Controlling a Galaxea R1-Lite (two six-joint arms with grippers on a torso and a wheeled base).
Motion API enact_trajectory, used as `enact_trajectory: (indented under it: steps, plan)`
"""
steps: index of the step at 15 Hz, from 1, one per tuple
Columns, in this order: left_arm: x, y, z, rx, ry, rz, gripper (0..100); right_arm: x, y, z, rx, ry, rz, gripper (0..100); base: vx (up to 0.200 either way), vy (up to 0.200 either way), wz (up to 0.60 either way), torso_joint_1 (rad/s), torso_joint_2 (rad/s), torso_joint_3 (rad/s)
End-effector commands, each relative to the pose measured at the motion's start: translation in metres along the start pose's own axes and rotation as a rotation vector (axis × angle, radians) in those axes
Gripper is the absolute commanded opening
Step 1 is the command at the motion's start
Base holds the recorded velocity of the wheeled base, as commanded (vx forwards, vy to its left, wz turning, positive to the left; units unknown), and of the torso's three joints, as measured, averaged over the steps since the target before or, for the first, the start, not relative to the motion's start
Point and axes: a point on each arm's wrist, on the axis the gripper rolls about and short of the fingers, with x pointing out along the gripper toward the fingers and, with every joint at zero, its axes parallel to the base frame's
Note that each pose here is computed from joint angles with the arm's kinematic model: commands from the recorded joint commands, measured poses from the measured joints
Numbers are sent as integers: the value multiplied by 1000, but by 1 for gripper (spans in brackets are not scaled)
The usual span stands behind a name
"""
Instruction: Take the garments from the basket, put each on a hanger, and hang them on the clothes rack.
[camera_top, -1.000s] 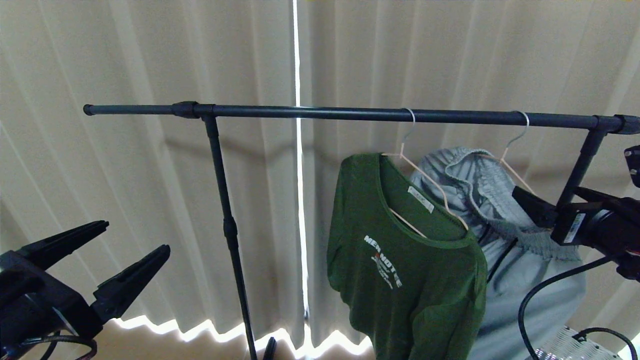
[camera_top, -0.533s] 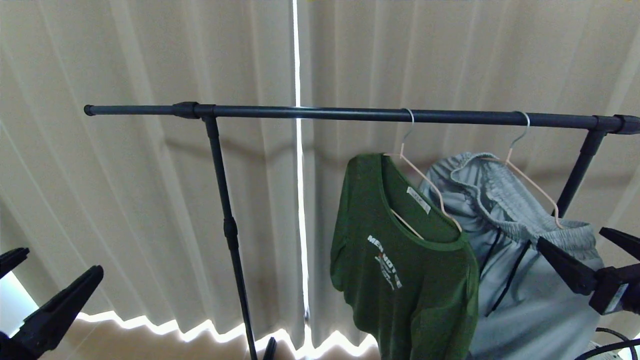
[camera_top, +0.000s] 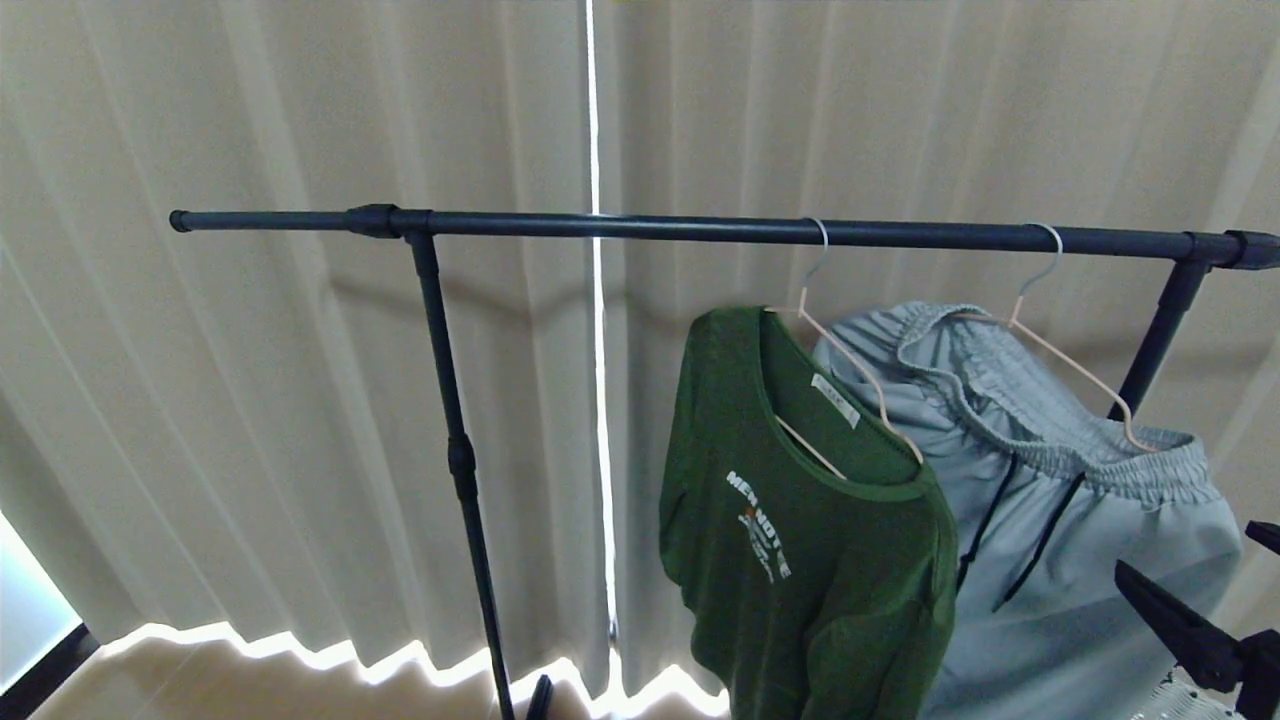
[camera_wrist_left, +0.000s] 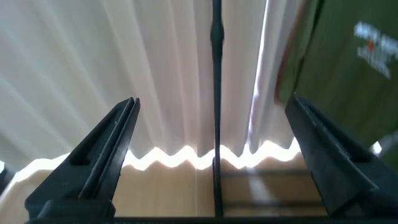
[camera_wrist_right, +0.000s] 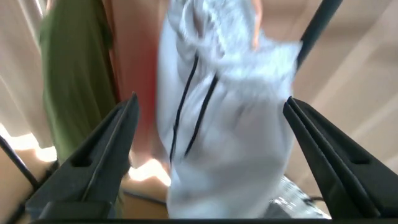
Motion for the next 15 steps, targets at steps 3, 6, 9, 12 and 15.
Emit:
enact_trajectory:
  steps: [3, 6, 9, 12, 15]
  plan:
    - [-1, -2, -27, -41, -55, 39, 100, -14, 0, -9, -5, 0, 5, 100, 0, 0, 0, 0, 0, 0]
    - [0, -2, -27, -65, -39, 30, 100, -30, -1, -25, -2, 7, -26, 100, 0, 0, 0, 0, 0, 0]
    - [2, -3, -26, -72, -6, 87, 100, -59, -5, -48, 14, 119, -136, 100, 0, 0, 0, 0, 0, 0]
    - [2, -3, -25, -85, 11, 168, 100, -85, 0, -70, 34, 158, -204, 100, 0, 0, 0, 0, 0, 0]
    - [-2, -4, -28, -90, -48, 193, 100, -103, 6, -82, 64, 70, -330, 100, 0, 0, 0, 0, 0, 0]
